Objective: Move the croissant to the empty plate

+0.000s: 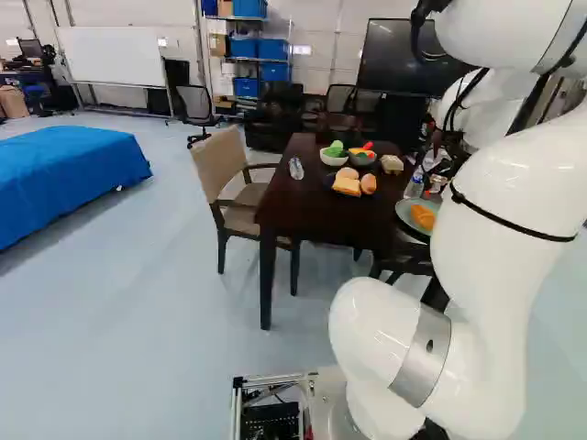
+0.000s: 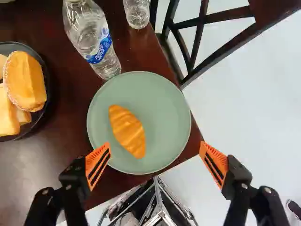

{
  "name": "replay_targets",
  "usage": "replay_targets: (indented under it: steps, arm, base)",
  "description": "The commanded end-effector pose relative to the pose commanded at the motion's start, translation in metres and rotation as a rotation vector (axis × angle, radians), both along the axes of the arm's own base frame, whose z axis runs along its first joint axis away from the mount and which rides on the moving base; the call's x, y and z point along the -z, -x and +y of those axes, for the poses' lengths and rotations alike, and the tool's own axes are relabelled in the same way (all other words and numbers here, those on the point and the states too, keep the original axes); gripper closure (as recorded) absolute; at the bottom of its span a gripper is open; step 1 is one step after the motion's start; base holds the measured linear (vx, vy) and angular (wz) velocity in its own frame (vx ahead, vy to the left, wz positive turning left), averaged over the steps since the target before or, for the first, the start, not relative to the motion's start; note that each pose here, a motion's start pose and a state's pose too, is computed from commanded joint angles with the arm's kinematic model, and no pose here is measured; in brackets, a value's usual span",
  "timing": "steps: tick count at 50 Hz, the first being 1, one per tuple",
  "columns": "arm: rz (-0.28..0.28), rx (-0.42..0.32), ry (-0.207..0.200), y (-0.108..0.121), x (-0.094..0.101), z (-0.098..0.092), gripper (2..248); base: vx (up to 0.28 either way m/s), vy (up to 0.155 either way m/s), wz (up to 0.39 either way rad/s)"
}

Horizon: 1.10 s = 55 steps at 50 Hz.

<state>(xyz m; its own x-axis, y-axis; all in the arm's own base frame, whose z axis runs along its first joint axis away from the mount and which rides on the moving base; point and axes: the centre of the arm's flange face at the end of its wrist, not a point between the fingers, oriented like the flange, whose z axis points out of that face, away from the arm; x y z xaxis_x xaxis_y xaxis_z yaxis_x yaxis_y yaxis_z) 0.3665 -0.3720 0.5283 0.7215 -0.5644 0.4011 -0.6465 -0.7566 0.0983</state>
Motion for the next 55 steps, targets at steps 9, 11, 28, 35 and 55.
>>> replay_targets:
  steps: [9,11,28,35,55]
  arm:
    - [0.003,0.02,-0.003,0.017,0.0,0.003,3]
    - [0.003,0.024,-0.003,0.021,0.0,0.004,3]
    - [0.007,0.032,-0.007,0.047,0.0,0.026,3]
    - [0.007,0.02,-0.007,0.052,0.001,0.039,3]
    - [0.007,-0.053,-0.007,0.045,0.001,0.077,3]
  base:
    - [0.0,0.0,0.0]
    - [0.0,0.0,0.0]
    - [0.0,0.0,0.0]
    - [0.0,0.0,0.0]
    - [0.0,0.0,0.0]
